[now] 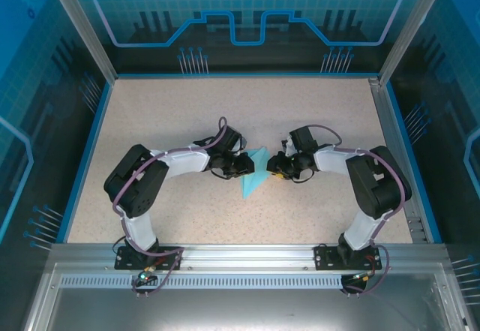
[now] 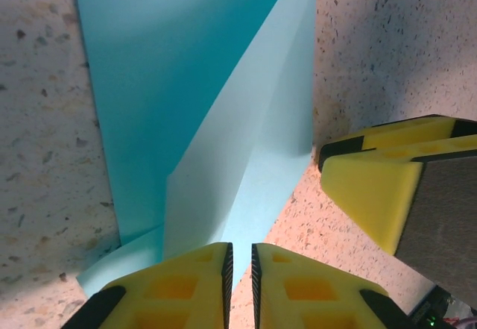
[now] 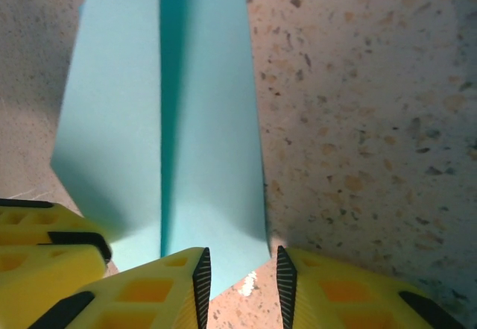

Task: Fold a paper plane with a square sheet of paper (pick it up from the middle)
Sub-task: Turn over the paper at the center of the table.

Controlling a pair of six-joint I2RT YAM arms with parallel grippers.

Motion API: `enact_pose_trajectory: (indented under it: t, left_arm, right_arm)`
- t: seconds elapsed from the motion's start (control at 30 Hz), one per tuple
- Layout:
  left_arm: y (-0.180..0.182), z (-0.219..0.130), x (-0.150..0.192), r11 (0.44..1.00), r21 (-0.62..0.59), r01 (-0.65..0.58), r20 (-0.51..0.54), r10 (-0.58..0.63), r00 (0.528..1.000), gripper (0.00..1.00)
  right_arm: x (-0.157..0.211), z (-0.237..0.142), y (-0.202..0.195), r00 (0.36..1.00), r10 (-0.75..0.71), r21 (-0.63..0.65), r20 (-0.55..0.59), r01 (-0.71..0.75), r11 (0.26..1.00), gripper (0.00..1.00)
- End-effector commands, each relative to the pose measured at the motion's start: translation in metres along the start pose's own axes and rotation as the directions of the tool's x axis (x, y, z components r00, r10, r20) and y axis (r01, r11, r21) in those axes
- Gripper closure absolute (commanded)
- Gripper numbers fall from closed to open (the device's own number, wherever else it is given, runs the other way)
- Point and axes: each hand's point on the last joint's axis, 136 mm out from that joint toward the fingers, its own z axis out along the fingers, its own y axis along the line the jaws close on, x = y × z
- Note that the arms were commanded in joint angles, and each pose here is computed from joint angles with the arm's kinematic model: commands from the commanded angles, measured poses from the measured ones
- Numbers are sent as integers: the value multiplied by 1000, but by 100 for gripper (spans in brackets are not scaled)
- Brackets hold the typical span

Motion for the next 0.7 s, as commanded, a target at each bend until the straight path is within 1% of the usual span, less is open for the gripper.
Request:
enact_pose_trajectory:
  t: [0.0, 0.1, 0.27, 0.67]
  left_arm:
    - [6, 3, -1, 999, -39, -12, -7, 12, 1000, 83]
    - [9, 5, 0, 999, -45, -14, -15, 13, 1000, 83]
    - [16, 10, 5, 998, -62, -5, -39, 3, 999, 83]
    - [24, 16, 12, 997, -72, 15, -63, -19, 998, 83]
  right_arm:
    - [6, 9, 5, 999, -2, -19, -38, 1, 1000, 68]
    - [8, 14, 7, 999, -3, -27, -54, 2, 1000, 69]
    - [9, 16, 15, 999, -10, -56, -50, 7, 998, 71]
    - [4, 19, 23, 999, 11, -85, -44, -15, 996, 71]
